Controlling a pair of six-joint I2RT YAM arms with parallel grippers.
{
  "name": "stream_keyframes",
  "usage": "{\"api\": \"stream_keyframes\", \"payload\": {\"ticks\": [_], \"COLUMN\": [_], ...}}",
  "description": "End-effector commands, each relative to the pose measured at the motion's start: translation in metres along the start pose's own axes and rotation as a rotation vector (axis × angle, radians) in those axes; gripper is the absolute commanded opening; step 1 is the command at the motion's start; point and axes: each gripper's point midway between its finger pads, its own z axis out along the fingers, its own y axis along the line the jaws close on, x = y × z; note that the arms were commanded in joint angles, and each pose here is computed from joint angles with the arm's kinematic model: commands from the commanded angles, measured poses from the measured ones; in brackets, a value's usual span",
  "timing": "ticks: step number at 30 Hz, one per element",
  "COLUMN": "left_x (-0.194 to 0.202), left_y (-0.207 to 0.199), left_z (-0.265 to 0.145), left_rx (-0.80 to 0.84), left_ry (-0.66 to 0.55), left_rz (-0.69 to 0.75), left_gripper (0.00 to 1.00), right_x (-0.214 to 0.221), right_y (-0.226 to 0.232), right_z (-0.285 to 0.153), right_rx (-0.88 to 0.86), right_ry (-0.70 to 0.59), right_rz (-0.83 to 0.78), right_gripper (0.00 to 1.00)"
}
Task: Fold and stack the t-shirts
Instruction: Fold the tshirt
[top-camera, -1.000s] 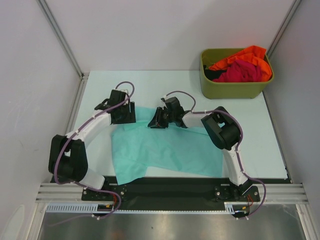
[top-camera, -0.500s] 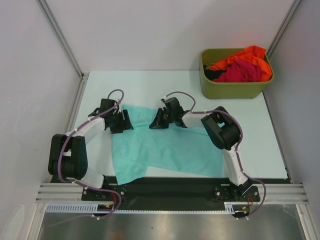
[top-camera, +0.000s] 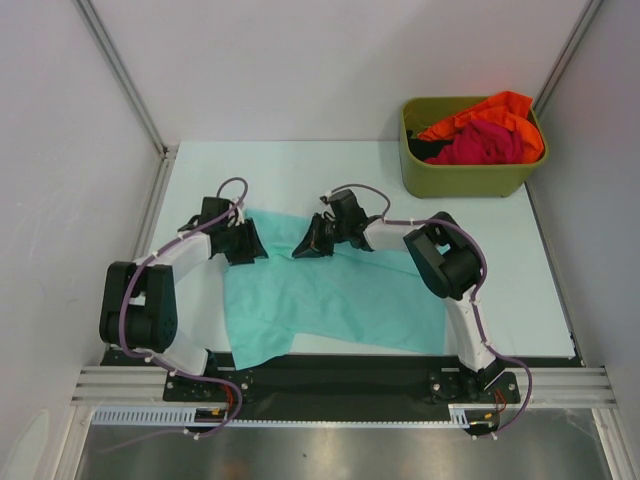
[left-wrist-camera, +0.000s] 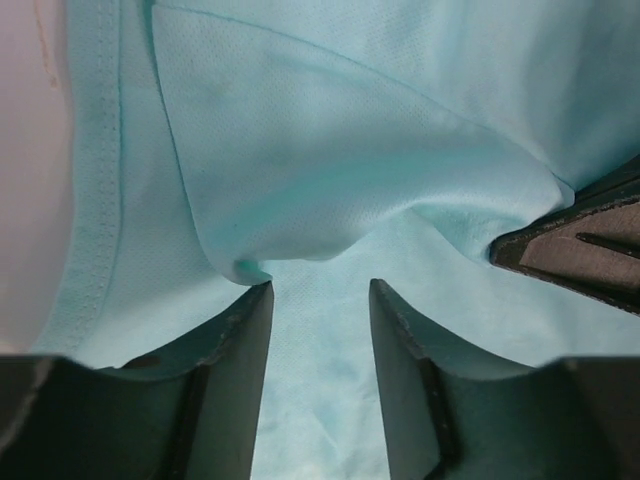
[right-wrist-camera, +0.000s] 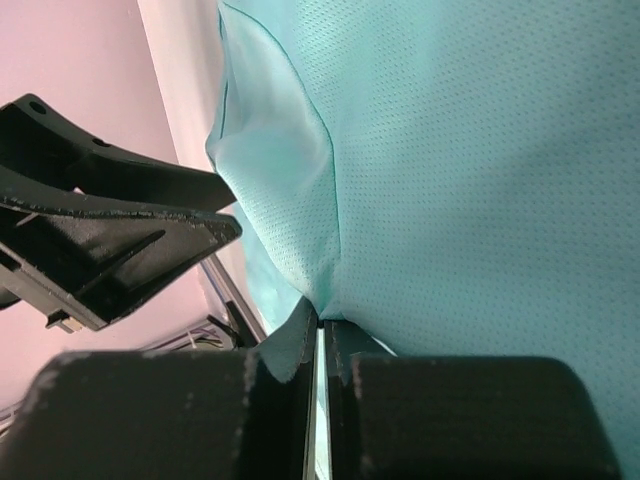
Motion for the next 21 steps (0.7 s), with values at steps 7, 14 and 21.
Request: {"api": "stream_keyframes", "payload": {"ticks": [7, 14, 21], "left_x": [-0.027, -0.018, -0.011], "left_y": [-0.006, 0.005, 0.014], "left_z": [-0.018, -0.026, -0.019], "left_rx": [0.003, -0.055, -0.079], "left_ry": [-0.068, -0.045, -0.046], "left_rz": [-0.016, -0.028, -0.028], "left_gripper": [0.13, 0.40, 0.69], "right_x": [0.001, -0.002, 0.000], "right_y": [-0.002, -0.010, -0.013], "right_z": [-0.012, -0.019, -0.016], "right_rx": [-0.008, -0.002, -0.011], "right_ry": [0.043, 0.050, 0.067], "right_rz": [0.029, 0.033, 0.034], "right_gripper": [0.00, 0.00, 0.00]}}
